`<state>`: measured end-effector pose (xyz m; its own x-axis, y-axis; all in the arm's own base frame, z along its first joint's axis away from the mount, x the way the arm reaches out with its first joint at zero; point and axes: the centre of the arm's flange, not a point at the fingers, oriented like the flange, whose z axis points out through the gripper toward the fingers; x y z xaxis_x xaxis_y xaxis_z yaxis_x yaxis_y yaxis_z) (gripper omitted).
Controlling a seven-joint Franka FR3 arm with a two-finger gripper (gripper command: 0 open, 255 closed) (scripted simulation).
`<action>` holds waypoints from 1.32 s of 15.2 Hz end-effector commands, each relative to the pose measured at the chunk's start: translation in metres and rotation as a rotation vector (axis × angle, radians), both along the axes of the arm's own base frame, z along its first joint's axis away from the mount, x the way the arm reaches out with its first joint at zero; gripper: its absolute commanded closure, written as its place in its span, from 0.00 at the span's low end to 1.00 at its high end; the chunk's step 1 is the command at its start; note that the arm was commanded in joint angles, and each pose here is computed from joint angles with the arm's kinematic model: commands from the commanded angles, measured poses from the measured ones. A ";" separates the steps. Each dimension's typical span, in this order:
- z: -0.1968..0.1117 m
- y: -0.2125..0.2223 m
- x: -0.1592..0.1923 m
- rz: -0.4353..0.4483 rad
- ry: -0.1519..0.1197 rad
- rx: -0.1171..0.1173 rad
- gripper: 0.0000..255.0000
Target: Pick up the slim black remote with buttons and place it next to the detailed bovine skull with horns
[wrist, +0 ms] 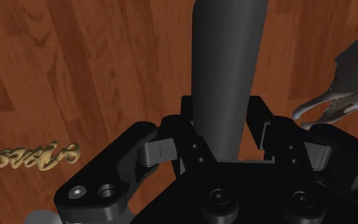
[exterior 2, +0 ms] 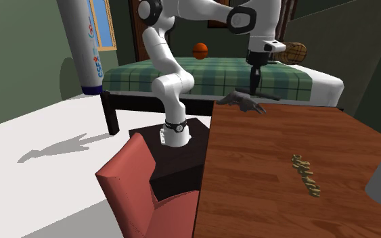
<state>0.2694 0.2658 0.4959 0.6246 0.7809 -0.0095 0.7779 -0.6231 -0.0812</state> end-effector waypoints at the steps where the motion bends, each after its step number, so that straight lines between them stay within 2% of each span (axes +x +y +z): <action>1: 0.001 0.018 -0.019 -0.001 0.000 0.000 1.00; 5: 0.001 0.053 -0.053 -0.001 0.000 0.000 1.00; 20: -0.078 0.053 -0.053 -0.001 0.000 0.000 1.00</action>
